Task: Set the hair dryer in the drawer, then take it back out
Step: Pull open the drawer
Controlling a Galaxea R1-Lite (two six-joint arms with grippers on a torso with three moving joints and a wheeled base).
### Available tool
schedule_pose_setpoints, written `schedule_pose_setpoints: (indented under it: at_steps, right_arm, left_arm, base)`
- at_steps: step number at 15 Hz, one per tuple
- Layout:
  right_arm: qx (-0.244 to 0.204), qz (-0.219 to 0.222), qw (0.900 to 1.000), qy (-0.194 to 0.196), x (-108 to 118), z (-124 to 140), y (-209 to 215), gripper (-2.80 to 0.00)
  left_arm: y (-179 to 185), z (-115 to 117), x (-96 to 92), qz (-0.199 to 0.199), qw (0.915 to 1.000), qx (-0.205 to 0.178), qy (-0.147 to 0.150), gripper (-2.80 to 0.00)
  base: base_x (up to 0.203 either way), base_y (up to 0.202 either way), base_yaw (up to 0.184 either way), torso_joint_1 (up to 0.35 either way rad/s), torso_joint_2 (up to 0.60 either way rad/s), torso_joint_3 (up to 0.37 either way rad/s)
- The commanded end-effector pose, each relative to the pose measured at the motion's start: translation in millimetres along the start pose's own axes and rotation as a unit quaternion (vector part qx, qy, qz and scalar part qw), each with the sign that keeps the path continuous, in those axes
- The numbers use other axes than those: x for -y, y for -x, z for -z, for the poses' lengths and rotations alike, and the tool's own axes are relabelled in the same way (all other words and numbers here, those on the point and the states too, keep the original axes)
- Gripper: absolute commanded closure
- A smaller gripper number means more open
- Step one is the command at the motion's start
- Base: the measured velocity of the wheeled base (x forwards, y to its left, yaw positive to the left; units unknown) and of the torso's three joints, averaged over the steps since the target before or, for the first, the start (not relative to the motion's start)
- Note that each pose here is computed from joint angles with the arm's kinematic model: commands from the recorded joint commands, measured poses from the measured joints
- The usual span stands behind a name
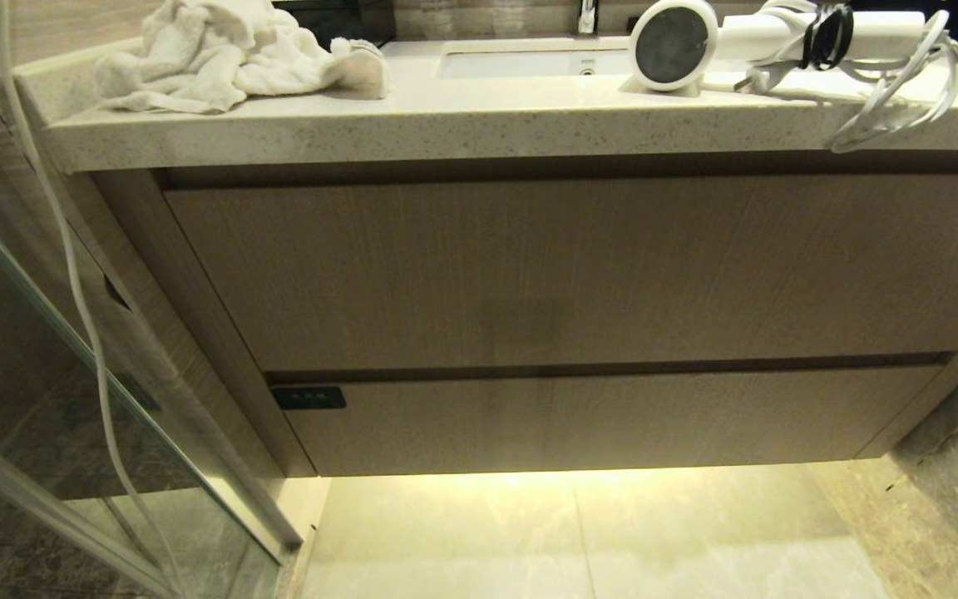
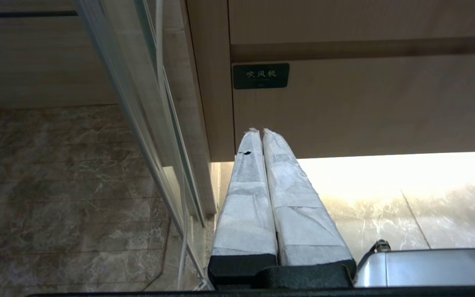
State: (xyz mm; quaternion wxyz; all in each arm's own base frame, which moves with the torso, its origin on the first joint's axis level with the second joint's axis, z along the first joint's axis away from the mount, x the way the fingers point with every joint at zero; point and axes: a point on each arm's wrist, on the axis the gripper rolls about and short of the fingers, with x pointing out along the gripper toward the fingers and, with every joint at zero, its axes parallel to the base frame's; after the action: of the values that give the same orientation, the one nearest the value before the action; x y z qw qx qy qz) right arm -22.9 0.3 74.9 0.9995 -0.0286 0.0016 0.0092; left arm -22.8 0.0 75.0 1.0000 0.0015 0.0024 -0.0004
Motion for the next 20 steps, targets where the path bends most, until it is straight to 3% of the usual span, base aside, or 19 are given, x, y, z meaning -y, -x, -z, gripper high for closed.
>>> schedule_pose_setpoints:
  at_steps: [1,7,9,12,13,16,20]
  right_arm:
    - [0.0,-0.001,1.0,0.001,0,0,0,0.0]
    - [0.006,0.001,1.0,0.0,0,-4,1,0.0]
    - [0.014,-0.004,1.0,0.005,1,-28,11,0.0]
    - [-0.069,-0.032,0.997,0.025,3,-79,34,0.0]
    - [-0.122,-0.054,0.991,0.028,3,-93,29,0.0]
    - [-0.256,-0.11,0.959,0.044,4,-122,-14,0.0]
    - [-0.371,-0.155,0.914,0.053,2,-138,-113,0.0]
  left_arm:
    - [0,0,0.0,0.0,1.0,-0.001,0.0,0.0]
    - [0,0,0.0,0.0,1.0,-0.001,0.0,0.0]
    - [0,0,0.0,0.0,1.0,-0.001,0.0,0.0]
    - [0,0,0.0,-0.001,1.0,0.0,0.0,0.0]
    - [0,0,0.0,0.0,1.0,-0.001,0.0,0.0]
    - [0,0,0.0,0.0,1.0,-0.001,0.0,0.0]
    - [0,0,0.0,0.0,1.0,-0.001,0.0,0.0]
  base:
    - [0.0,0.0,0.0,0.0,0.0,0.0]
    - [0.0,0.0,0.0,0.0,0.0,0.0]
    - [0.0,0.0,0.0,0.0,0.0,0.0]
    - [0.0,0.0,0.0,0.0,0.0,0.0]
    - [0.0,0.0,0.0,0.0,0.0,0.0]
    - [0.0,0.0,0.0,0.0,0.0,0.0]
    - [0.0,0.0,0.0,0.0,0.0,0.0]
